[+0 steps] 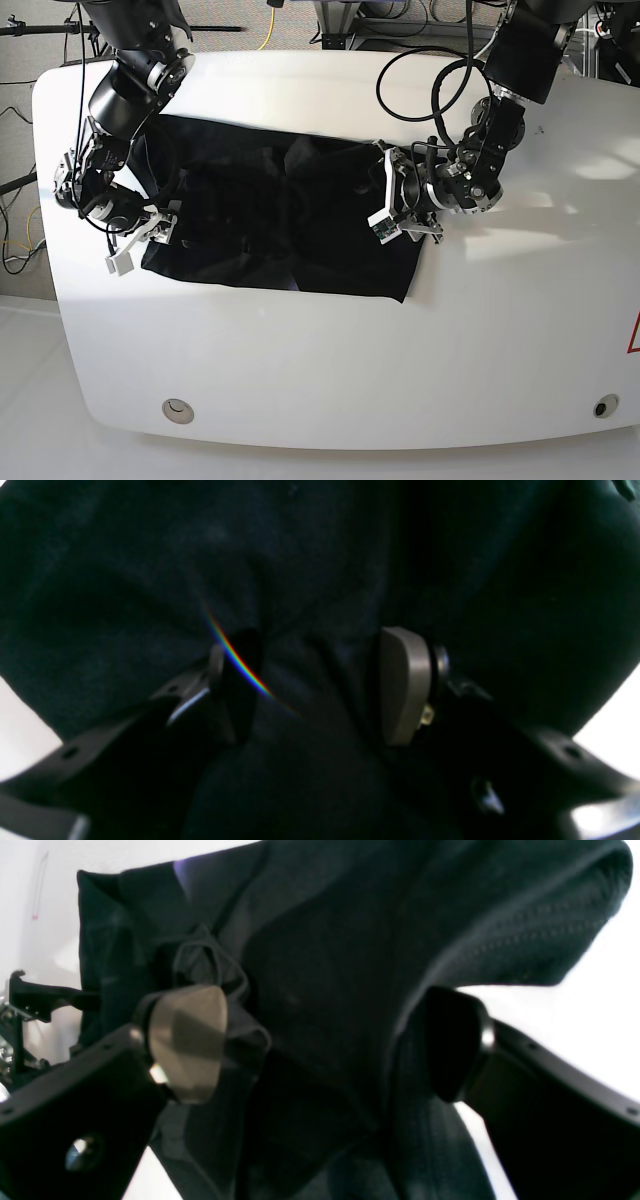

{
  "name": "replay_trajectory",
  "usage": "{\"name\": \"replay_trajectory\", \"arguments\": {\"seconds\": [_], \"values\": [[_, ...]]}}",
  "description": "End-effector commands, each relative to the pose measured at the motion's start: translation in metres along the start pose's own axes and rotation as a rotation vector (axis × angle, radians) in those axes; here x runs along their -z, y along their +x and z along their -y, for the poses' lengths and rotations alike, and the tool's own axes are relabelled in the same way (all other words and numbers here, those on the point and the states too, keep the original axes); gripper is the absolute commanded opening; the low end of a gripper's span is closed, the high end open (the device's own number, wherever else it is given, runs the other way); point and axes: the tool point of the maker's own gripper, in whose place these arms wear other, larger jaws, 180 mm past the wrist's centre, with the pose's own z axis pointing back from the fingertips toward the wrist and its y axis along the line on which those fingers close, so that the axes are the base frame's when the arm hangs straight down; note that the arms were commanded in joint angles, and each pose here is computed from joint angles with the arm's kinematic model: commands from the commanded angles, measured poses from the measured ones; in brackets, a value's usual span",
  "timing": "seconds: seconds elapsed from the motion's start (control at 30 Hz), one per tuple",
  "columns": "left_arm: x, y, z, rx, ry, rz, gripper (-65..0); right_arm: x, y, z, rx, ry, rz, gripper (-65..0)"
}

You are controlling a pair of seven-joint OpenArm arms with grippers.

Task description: Fold the T-shirt properly

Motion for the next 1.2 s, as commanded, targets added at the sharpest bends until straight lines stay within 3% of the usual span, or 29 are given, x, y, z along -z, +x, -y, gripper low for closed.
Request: {"name": "replay_trajectory", "arguments": {"seconds": [0.0, 0.2, 0.27, 0.37, 0.57, 0.63, 1.17], "values": [[-0.005, -0.065, -0.011, 0.029, 0.062, -0.283, -30.7, 0.0, -0.086, 0.022, 0.043, -0.122, -0.358, -5.9], [-0.005, -0.065, -0.011, 0.028, 0.063, -0.281, -30.7, -0.001, -0.09, 0.025, 0.046, -0.127, -0.367, -7.1], [-0.005, -0.065, -0.011, 0.027, 0.062, -0.282, -30.7, -0.002, -0.091, 0.026, 0.046, -0.13, -0.367, -11.2], [-0.005, -0.066, -0.01, 0.027, 0.061, -0.283, -30.7, -0.005, -0.086, 0.027, 0.034, -0.143, -0.355, -22.5], [-0.001, -0.06, -0.005, 0.022, 0.052, -0.268, -30.7, -0.01, -0.082, 0.029, 0.013, -0.164, -0.337, -57.2], [-0.001, -0.059, -0.005, 0.022, 0.051, -0.267, -30.7, -0.01, -0.082, 0.029, 0.012, -0.165, -0.336, -65.0], [0.0, -0.059, -0.004, 0.022, 0.05, -0.266, -30.7, -0.006, -0.046, 0.018, -0.025, -0.15, -0.279, -65.0]]}}
